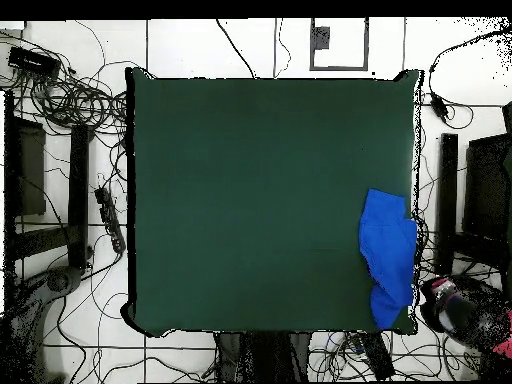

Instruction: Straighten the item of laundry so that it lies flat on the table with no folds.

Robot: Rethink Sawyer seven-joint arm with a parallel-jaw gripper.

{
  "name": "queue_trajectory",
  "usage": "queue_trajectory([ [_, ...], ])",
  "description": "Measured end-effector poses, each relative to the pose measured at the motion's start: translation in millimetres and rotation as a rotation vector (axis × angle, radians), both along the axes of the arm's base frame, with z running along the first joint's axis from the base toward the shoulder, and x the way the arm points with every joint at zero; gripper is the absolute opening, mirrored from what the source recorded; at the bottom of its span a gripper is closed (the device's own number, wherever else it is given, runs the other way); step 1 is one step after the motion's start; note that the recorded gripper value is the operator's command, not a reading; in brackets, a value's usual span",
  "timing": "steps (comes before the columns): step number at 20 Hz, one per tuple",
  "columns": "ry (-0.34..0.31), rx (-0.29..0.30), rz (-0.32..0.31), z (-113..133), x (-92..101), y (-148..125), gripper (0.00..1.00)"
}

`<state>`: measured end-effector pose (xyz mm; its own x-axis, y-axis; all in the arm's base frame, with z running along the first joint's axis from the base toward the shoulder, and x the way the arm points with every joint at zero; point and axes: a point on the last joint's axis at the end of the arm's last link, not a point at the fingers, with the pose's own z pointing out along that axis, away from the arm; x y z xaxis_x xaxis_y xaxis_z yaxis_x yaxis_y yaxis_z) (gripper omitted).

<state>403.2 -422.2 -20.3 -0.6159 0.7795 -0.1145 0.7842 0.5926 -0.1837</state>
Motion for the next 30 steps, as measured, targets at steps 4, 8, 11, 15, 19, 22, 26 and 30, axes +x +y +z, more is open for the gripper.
queue_trajectory([
  [4,-0.043,0.017,-0.032,5,-12.0,-18,1.0],
  [8,-0.06,0.009,-0.073,16,-45.7,-44,1.0],
  [11,-0.057,-0.004,-0.089,29,-66.3,-54,1.0],
  [15,-0.06,-0.019,-0.084,51,-72.3,-50,1.0],
  [19,-0.073,-0.023,-0.059,71,-62.6,-35,1.0],
  [22,-0.078,-0.018,-0.045,79,-56.5,-24,1.0],
  [26,-0.08,0.003,-0.026,83,-47.5,-4,1.0],
  [30,-0.073,0.041,-0.017,79,-42.7,20,1.0],
])
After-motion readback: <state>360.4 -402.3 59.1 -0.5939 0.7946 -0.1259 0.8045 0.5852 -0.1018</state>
